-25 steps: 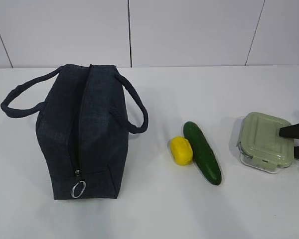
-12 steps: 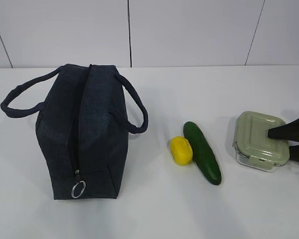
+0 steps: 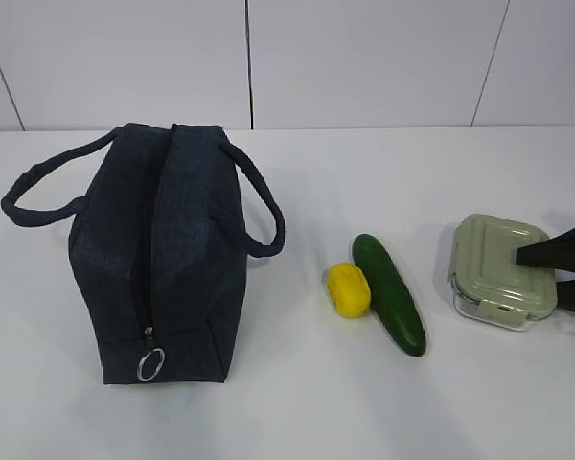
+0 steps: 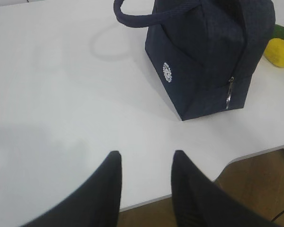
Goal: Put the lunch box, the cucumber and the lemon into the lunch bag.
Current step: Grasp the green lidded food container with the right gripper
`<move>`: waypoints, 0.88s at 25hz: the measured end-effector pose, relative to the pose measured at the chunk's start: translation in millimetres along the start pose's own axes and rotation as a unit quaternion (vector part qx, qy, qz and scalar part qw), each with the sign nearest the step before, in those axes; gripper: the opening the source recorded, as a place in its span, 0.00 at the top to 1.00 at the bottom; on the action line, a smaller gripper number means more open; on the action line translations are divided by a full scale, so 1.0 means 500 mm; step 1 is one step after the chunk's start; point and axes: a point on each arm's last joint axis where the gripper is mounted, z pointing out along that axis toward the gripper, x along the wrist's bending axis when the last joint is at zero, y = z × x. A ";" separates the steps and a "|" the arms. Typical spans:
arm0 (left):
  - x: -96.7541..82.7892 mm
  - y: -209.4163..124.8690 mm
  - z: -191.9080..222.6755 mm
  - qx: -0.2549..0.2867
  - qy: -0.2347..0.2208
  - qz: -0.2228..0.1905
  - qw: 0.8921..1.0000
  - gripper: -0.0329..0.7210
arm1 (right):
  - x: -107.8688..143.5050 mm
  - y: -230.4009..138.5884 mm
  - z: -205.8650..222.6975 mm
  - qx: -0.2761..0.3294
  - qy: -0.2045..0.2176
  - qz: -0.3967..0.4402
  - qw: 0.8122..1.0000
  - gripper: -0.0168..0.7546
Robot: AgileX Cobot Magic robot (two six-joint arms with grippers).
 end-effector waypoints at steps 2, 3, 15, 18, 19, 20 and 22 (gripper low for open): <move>0.000 0.000 0.000 0.000 0.000 0.000 1.000 0.64 | 0.000 0.000 0.000 0.000 0.000 0.002 1.000 0.21; 0.000 0.000 0.000 0.000 0.000 0.000 1.000 0.64 | 0.000 0.000 0.000 0.000 0.000 0.003 1.000 0.21; 0.000 0.000 0.000 0.000 0.000 0.000 1.000 0.64 | 0.000 0.000 0.000 -0.001 0.000 0.005 1.000 0.22; 0.000 0.000 0.000 0.000 0.000 0.000 1.000 0.64 | 0.000 0.000 0.000 -0.001 0.000 0.005 1.000 0.22; 0.000 0.000 0.000 0.000 0.000 0.000 1.000 0.64 | 0.000 0.000 0.000 -0.001 0.000 0.005 1.000 0.22; 0.000 0.000 0.000 0.000 0.000 0.000 1.000 0.64 | 0.000 0.000 0.000 -0.001 0.000 0.005 1.000 0.22; 0.000 0.000 0.000 0.000 0.000 0.000 1.000 0.64 | 0.000 0.000 0.000 0.000 0.000 0.004 1.000 0.22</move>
